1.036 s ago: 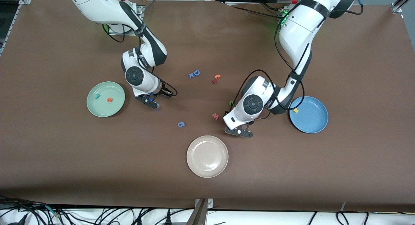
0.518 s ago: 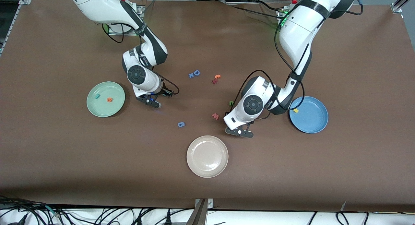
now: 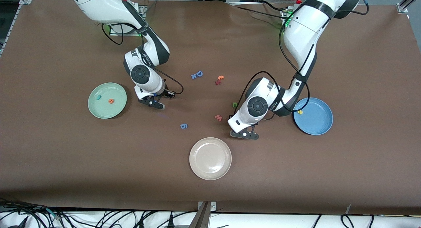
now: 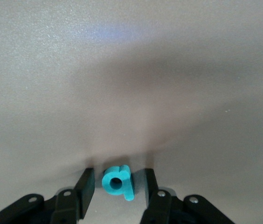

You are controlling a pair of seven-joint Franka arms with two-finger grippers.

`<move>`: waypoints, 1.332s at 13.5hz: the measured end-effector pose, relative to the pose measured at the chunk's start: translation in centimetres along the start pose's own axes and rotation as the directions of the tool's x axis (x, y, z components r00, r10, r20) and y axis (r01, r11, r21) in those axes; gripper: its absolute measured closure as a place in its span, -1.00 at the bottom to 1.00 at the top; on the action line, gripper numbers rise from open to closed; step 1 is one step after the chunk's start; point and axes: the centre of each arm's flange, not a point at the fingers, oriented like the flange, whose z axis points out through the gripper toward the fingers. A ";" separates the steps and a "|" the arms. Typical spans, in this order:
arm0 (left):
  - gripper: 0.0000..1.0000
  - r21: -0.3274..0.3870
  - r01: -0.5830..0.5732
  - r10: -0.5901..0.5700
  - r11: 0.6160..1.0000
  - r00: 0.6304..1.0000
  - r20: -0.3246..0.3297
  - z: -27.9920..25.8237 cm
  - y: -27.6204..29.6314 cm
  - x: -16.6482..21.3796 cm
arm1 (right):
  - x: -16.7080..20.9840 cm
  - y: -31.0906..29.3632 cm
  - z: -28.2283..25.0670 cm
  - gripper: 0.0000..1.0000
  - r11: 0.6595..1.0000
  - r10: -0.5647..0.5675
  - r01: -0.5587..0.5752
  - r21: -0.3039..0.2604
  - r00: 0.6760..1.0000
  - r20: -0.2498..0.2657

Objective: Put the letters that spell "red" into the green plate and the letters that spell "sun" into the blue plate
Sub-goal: 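Grasp the teal q and yellow u with the right and left grippers, then release the teal q and yellow u onto the green and blue plates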

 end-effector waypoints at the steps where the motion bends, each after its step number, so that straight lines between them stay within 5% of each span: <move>1: 0.37 0.004 0.007 -0.007 1.000 1.000 -0.001 0.0 0.0 0.0 | 0.0 0.0 0.0 0.00 1.000 0.000 0.000 0.000 1.000 0.000; 3: 0.38 0.008 0.018 -0.018 1.000 1.000 -0.004 0.0 0.2 -0.1 | 0.0 -0.1 -0.1 0.04 1.000 0.000 0.000 0.004 1.000 -0.004; 5: 0.44 0.010 0.025 -0.025 1.000 1.000 -0.005 -0.1 0.4 -0.1 | 0.1 -0.1 -0.3 0.45 1.000 0.000 0.000 0.010 1.000 -0.010; 9: 0.47 0.033 0.028 -0.028 0.999 0.999 0.024 -0.2 0.0 -0.2 | 0.1 -0.1 -0.3 0.45 1.000 0.000 0.000 0.010 1.000 -0.010; 13: 0.46 0.121 0.017 -0.037 0.992 0.986 0.163 -3.7 -5.3 0.3 | 1.2 0.9 -2.0 0.45 0.999 0.019 -0.018 -0.032 1.000 0.005; 18: 0.46 0.098 -0.103 0.056 0.990 0.916 0.398 -7.7 -16.0 -0.4 | 6.2 5.7 -11.0 0.45 0.991 -0.015 0.023 -0.133 0.998 0.063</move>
